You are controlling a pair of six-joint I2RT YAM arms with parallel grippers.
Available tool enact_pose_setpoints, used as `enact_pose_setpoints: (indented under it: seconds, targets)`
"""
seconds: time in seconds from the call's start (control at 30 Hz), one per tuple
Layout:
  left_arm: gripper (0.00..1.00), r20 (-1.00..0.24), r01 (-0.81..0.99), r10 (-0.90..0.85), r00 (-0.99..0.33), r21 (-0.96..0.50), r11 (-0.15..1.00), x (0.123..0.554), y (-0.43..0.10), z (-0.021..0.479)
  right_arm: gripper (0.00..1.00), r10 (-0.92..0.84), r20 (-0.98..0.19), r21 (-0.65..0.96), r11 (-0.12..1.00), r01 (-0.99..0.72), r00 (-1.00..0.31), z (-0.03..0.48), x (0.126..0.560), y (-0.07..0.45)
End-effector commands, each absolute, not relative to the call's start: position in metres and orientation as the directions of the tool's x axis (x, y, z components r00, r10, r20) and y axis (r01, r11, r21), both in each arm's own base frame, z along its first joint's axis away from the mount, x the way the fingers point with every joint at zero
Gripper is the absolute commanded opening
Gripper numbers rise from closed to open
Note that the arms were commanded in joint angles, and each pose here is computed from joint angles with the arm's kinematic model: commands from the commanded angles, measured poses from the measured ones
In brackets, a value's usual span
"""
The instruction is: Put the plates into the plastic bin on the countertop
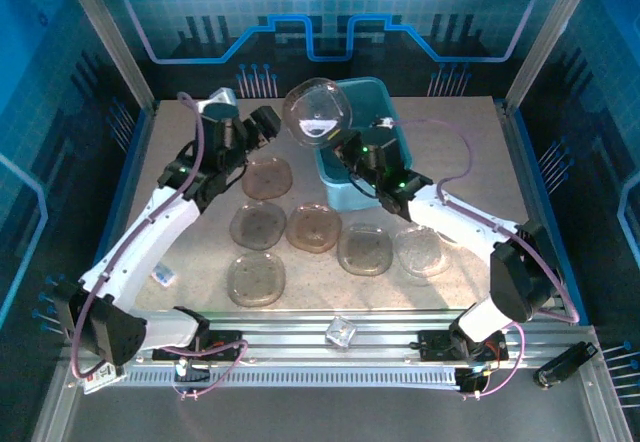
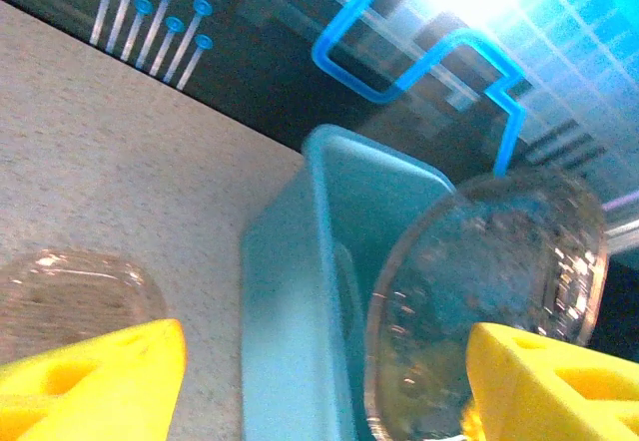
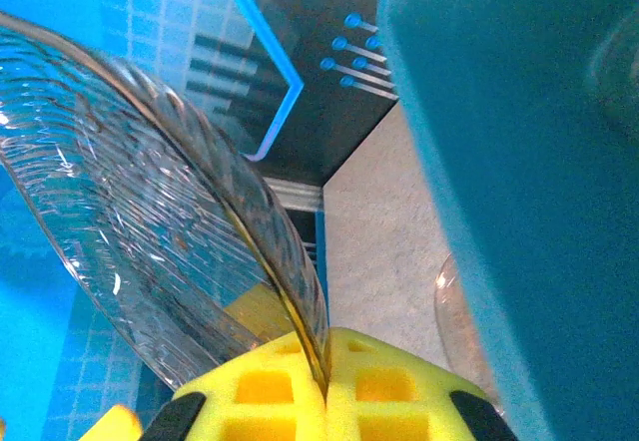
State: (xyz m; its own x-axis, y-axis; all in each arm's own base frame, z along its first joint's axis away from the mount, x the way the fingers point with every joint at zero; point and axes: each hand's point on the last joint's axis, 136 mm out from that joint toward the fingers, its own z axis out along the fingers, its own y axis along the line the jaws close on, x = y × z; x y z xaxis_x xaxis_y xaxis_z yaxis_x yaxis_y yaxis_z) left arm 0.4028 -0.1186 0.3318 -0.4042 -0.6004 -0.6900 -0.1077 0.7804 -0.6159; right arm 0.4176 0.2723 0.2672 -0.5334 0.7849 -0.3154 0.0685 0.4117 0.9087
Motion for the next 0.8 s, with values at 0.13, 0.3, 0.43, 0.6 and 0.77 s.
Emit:
enact_pose_setpoints:
  seconds: [0.13, 0.3, 0.43, 0.6, 0.77]
  targets:
    - [0.75, -0.635, -0.208, -0.602, -0.485, -0.585, 0.784, 0.417, -0.068, 0.295, 0.00, 0.868, -0.300, 0.895, 0.400, 0.198, -0.395, 0.263, 0.442, 0.221]
    - [0.76, -0.582, -0.295, -0.620, -0.526, -0.559, 0.775, 0.430, -0.034, 0.259, 0.00, 0.890, -0.264, 0.873, 0.384, 0.300, -0.372, 0.238, 0.459, 0.207]
    - [0.76, -0.547, -0.328, -0.613, -0.570, -0.532, 0.780, 0.443, -0.019, 0.234, 0.00, 0.901, -0.233, 0.853, 0.370, 0.368, -0.365, 0.226, 0.471, 0.205]
    - [0.76, -0.502, -0.361, -0.590, -0.632, -0.483, 0.798, 0.454, -0.009, 0.206, 0.00, 0.902, -0.239, 0.814, 0.388, 0.433, -0.360, 0.219, 0.483, 0.202]
    - [0.76, -0.466, -0.372, -0.565, -0.681, -0.445, 0.815, 0.461, -0.002, 0.182, 0.00, 0.910, -0.223, 0.775, 0.383, 0.503, -0.350, 0.200, 0.485, 0.202]
